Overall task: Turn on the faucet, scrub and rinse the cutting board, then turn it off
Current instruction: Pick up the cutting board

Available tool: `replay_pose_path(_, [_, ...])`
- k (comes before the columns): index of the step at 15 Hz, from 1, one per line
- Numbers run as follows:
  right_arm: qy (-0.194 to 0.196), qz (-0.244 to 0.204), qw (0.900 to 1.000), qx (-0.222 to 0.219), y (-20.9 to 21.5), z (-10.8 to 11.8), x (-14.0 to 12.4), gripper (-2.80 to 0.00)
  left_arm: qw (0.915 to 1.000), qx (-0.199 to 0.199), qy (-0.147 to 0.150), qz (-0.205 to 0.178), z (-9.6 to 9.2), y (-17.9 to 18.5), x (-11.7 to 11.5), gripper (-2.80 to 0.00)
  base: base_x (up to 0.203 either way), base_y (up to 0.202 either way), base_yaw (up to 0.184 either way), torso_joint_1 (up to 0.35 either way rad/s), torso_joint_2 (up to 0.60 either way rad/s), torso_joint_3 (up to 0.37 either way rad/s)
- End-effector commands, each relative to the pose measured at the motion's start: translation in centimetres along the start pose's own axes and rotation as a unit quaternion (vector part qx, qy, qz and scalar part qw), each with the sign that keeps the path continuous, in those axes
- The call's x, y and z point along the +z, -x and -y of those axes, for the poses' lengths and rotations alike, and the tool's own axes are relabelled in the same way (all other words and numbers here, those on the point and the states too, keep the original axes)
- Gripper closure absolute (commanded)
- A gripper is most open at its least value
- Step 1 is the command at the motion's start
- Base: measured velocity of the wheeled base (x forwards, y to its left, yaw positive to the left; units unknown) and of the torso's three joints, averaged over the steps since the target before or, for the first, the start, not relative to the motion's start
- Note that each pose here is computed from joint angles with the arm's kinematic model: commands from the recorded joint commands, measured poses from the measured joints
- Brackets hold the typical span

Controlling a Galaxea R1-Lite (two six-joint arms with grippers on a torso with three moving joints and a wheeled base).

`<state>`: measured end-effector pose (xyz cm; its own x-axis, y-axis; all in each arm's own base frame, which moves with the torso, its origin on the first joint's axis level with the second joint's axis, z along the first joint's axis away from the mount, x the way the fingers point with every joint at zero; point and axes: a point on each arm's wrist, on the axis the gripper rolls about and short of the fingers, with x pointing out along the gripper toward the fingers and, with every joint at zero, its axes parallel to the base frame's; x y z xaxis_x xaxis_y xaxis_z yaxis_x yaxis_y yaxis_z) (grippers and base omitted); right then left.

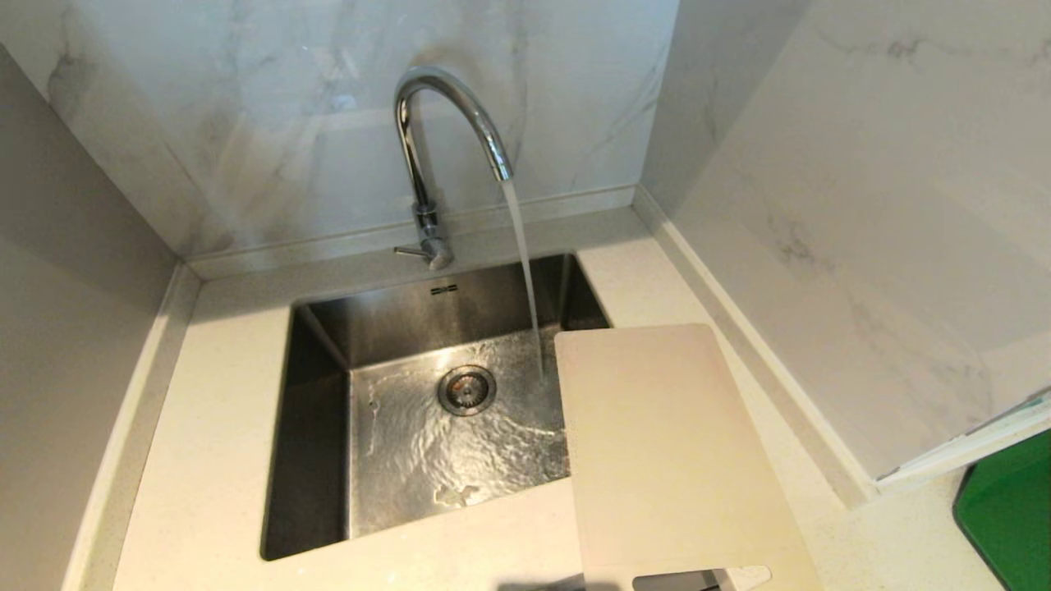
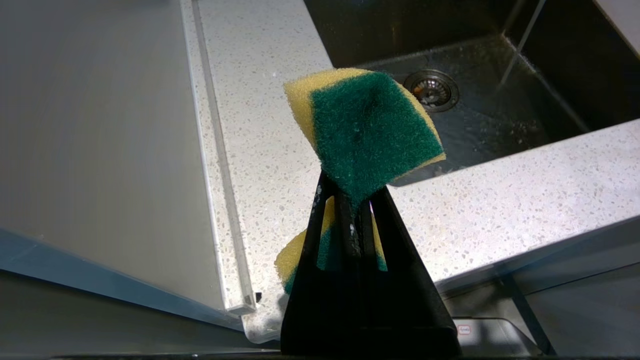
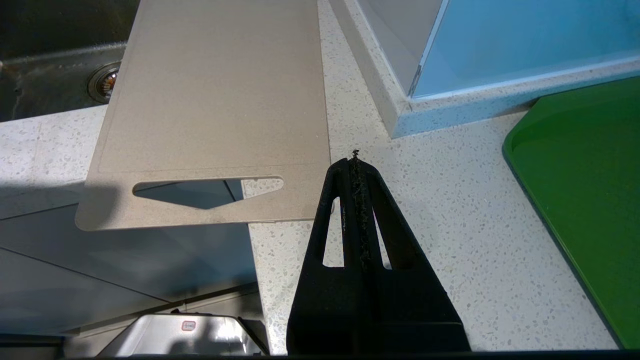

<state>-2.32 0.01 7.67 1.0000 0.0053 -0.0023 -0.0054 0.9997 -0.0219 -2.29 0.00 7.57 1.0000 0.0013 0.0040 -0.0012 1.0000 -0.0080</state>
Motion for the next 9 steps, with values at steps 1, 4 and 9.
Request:
replay_pose_path(1, [0.002,-0.007,1.000,0.002,-0.1,0.0,0.0,0.00,1.0000,0.000,0.000,0.000,0.0,0.0,0.0,0.00,0.000,0.000,0.000,0.000,0.00,0.000])
replay_pose_path(4, [0.012,-0.003,1.000,0.013,-0.1,0.0,0.7,0.00,1.0000,0.000,0.000,0.000,0.0,0.0,0.0,0.00,0.000,0.000,0.000,0.000,0.00,0.000])
replay_pose_path(9, [0.008,-0.024,0.998,0.049,0.6,-0.1,4.4,0.00,1.0000,0.000,0.000,0.000,0.0,0.0,0.0,0.00,0.000,0.000,0.000,0.000,0.00,0.000])
